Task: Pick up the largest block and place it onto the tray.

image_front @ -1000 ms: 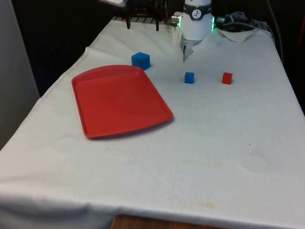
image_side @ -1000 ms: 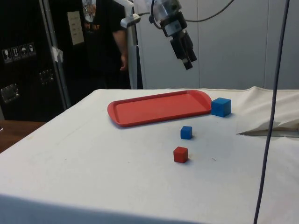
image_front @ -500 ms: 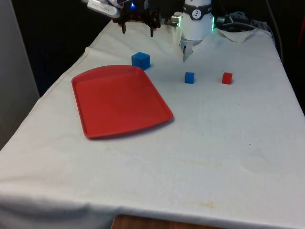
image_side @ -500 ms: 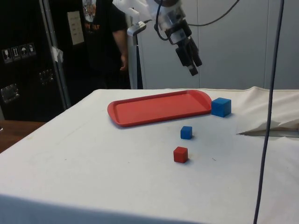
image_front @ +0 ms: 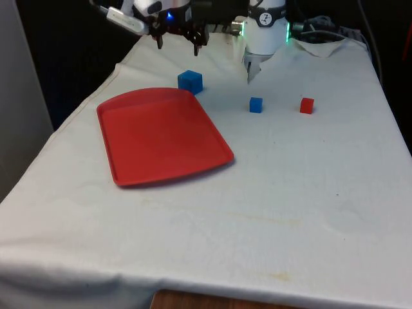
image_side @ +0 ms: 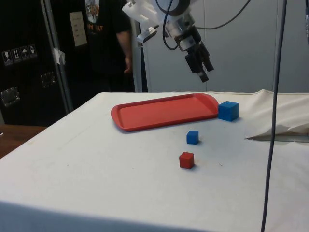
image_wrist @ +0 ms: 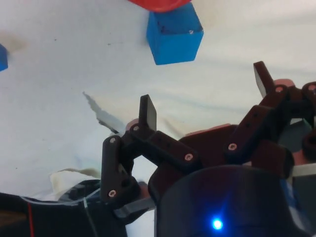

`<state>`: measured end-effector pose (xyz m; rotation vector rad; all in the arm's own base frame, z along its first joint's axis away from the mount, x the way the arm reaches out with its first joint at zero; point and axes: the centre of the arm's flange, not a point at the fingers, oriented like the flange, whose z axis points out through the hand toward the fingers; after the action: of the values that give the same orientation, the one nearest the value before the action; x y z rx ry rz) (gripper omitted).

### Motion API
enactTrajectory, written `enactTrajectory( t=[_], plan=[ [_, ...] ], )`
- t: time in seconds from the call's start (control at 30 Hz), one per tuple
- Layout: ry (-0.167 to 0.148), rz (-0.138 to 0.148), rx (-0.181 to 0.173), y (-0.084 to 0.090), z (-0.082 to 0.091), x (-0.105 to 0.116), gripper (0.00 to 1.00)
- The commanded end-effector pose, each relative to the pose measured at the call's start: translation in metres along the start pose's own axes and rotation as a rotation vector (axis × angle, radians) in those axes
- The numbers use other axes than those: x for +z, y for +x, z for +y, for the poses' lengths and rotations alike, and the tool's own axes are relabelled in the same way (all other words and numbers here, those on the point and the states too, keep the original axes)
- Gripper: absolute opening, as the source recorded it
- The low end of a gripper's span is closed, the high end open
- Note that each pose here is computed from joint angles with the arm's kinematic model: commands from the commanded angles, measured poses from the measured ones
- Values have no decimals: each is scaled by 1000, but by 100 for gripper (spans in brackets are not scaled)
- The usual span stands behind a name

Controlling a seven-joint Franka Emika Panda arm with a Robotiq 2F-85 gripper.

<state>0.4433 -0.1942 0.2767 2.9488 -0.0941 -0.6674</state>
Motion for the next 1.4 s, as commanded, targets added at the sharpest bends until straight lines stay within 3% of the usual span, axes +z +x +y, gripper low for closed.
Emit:
enactTrajectory(
  t=[0.0, 0.03, 0.23, 0.3, 0.37, 0.6, 0.63, 0.67, 0.87, 1.23, 1.37],
  plan=[
    [3, -1, 5, 0, 0, 1, 100],
    [19, -2, 20, 2, 1, 6, 100],
    [46, -16, 56, 5, -1, 15, 100],
    [41, -19, 52, 5, -2, 14, 100],
    [60, -21, 71, 6, -2, 19, 100],
    [103, -25, 87, 6, -4, 30, 100],
    [90, -32, 86, 6, -5, 27, 100],
    [107, -26, 89, 6, -5, 31, 100],
    [128, -41, 109, 0, -4, 45, 100],
    [135, -62, 134, -8, -4, 67, 100],
    [144, -56, 154, -8, -3, 80, 100]
  ],
)
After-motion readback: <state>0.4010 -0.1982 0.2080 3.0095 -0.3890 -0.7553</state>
